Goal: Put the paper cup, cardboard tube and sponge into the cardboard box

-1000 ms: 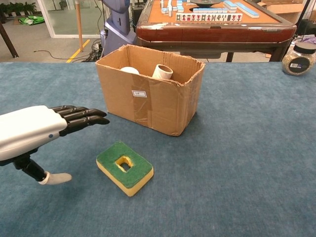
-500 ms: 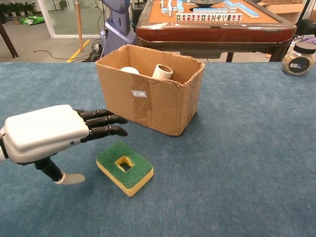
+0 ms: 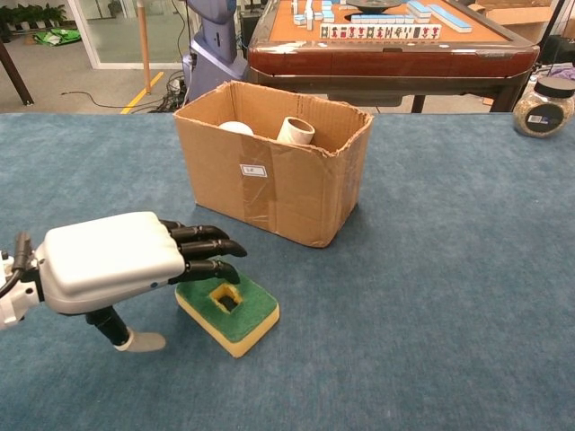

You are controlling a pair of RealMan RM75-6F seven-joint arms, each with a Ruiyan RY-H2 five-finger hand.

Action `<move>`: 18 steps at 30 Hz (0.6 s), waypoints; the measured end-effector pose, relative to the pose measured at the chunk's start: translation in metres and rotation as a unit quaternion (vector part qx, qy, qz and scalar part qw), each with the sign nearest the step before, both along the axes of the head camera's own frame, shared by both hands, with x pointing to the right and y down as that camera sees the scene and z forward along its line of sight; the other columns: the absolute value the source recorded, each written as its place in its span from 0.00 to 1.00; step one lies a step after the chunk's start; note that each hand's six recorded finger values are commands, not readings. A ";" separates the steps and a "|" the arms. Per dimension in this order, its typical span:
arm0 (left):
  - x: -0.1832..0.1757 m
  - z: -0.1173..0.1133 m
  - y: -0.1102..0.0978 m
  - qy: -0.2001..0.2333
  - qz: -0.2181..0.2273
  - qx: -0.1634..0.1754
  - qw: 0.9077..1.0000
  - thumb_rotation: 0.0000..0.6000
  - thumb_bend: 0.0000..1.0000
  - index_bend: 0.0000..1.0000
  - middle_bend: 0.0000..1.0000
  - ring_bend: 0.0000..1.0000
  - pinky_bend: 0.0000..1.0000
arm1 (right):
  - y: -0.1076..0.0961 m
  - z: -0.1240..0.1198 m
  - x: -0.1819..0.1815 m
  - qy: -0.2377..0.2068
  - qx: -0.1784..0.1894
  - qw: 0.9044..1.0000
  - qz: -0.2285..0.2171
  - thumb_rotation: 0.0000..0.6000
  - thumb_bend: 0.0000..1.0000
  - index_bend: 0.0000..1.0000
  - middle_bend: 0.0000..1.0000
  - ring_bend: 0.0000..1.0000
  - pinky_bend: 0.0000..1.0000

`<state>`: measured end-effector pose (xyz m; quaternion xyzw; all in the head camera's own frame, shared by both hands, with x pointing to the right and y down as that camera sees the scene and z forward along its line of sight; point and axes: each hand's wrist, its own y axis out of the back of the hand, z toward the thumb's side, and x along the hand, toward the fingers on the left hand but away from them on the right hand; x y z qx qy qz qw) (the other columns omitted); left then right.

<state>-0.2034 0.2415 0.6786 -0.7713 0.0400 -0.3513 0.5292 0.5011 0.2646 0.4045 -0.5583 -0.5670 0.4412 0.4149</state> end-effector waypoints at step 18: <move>0.000 0.017 -0.006 -0.046 0.003 -0.002 0.999 1.00 0.20 0.08 0.07 0.07 0.27 | 0.002 -0.002 -0.001 -0.006 0.008 1.000 -0.004 1.00 0.38 0.34 0.42 0.34 0.37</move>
